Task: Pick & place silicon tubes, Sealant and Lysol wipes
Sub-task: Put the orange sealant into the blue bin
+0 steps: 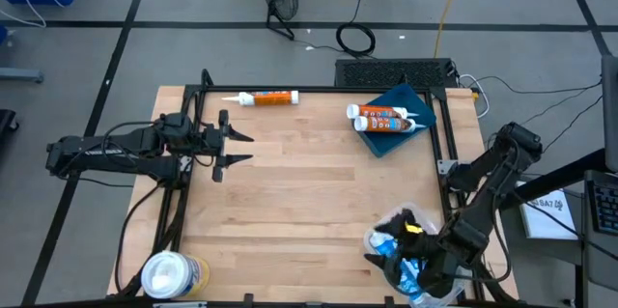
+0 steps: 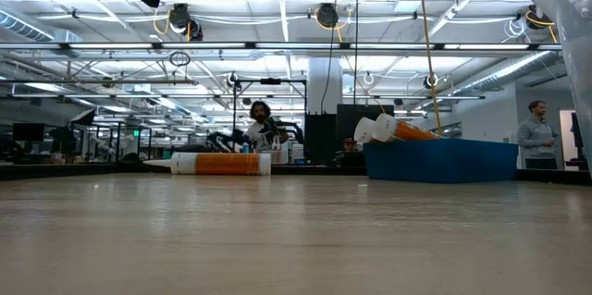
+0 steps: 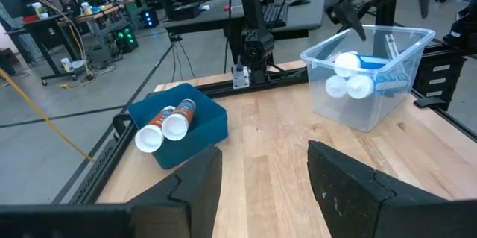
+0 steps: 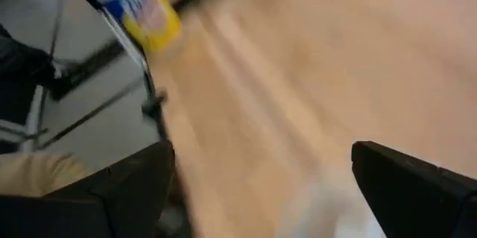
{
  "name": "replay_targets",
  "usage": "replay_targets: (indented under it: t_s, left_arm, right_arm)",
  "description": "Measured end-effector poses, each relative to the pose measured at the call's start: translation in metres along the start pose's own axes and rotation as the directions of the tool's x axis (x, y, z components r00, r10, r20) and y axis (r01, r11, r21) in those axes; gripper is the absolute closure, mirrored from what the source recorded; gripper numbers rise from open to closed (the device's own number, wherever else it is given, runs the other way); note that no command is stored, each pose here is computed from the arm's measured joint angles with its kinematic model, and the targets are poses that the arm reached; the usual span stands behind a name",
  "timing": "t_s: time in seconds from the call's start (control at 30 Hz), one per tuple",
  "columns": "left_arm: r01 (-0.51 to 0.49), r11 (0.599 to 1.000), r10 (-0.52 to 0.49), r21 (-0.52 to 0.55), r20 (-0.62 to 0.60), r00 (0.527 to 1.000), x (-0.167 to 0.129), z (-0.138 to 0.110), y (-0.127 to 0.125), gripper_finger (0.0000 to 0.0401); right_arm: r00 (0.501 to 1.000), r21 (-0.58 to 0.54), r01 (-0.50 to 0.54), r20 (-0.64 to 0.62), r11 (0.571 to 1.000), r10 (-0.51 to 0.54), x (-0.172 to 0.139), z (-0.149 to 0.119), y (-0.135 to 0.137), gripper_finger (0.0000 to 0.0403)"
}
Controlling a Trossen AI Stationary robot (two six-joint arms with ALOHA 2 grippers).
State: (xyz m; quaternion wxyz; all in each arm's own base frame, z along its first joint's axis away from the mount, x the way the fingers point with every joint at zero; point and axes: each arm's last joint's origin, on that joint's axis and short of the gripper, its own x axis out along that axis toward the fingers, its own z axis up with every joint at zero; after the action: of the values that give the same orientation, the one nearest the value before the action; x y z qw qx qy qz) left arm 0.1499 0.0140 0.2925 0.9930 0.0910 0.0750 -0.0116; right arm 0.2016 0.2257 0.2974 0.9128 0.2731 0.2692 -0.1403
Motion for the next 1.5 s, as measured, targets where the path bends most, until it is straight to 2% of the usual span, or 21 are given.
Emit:
replay_targets:
  t_s: [0.07, 0.17, 0.3, 0.37, 0.43, 0.57, 0.7, 0.87, 1.17, 1.4, 1.5]
  left_arm:
    - [0.0, 1.0, 0.0, 0.0, 0.0, 1.0, 0.0, 0.0, 0.0, 0.0203]
    - [0.0, 1.0, 0.0, 0.0, 0.0, 1.0, 0.0, 0.0, 0.0, 0.0203]
    - [0.0, 1.0, 0.0, 0.0, 0.0, 1.0, 0.0, 0.0, 0.0, 0.0203]
    - [0.0, 1.0, 0.0, 0.0, 0.0, 1.0, 0.0, 0.0, 0.0, 0.0203]
    - [0.0, 1.0, 0.0, 0.0, 0.0, 1.0, 0.0, 0.0, 0.0, 0.0203]
    - [0.0, 1.0, 0.0, 0.0, 0.0, 1.0, 0.0, 0.0, 0.0, 0.0203]
    - [0.0, 1.0, 0.0, 0.0, 0.0, 1.0, 0.0, 0.0, 0.0, 0.0203]
    - [0.0, 1.0, 0.0, 0.0, 0.0, 1.0, 0.0, 0.0, 0.0, 0.0203]
    - [0.0, 1.0, 0.0, 0.0, 0.0, 1.0, 0.0, 0.0, 0.0, 0.0203]
    - [0.0, 1.0, 0.0, -0.001, 0.0, 1.0, 0.0, 0.0, 0.0, 0.0203]
    - [-0.008, 0.999, 0.007, 0.034, 0.037, 0.999, 0.0, 0.003, 0.001, 0.0203]
  right_arm:
    - [0.991, -0.137, 0.013, 0.136, 0.991, 0.006, 0.006, 0.0, 0.001, 0.0022]
    - [0.953, -0.306, 0.098, 0.302, 0.947, -0.001, 0.021, -0.008, -0.004, 0.0022]
    - [0.883, -0.343, 0.233, 0.467, 0.91, -0.05, 0.045, -0.01, -0.02, 0.0022]
    - [0.866, -0.342, 0.268, 0.496, 0.901, -0.07, 0.059, -0.01, -0.033, 0.0022]
    - [0.872, -0.349, 0.252, 0.486, 0.902, -0.055, 0.073, -0.008, -0.046, 0.0022]
    - [0.901, -0.385, 0.079, 0.423, 0.92, 0.1, 0.096, 0.008, -0.066, 0.0022]
    - [0.893, -0.484, -0.042, 0.374, 0.874, 0.25, 0.114, 0.031, -0.084, 0.0022]
    - [0.875, -0.571, -0.122, 0.324, 0.812, 0.359, 0.135, 0.07, -0.112, 0.0022]
    - [0.871, -0.585, -0.106, 0.335, 0.804, 0.358, 0.153, 0.121, -0.171, 0.0022]
    - [0.88, -0.579, -0.072, 0.347, 0.812, 0.325, 0.155, 0.137, -0.196, 0.0022]
    - [0.884, -0.585, -0.078, 0.334, 0.807, 0.327, 0.156, 0.138, -0.201, 0.0022]
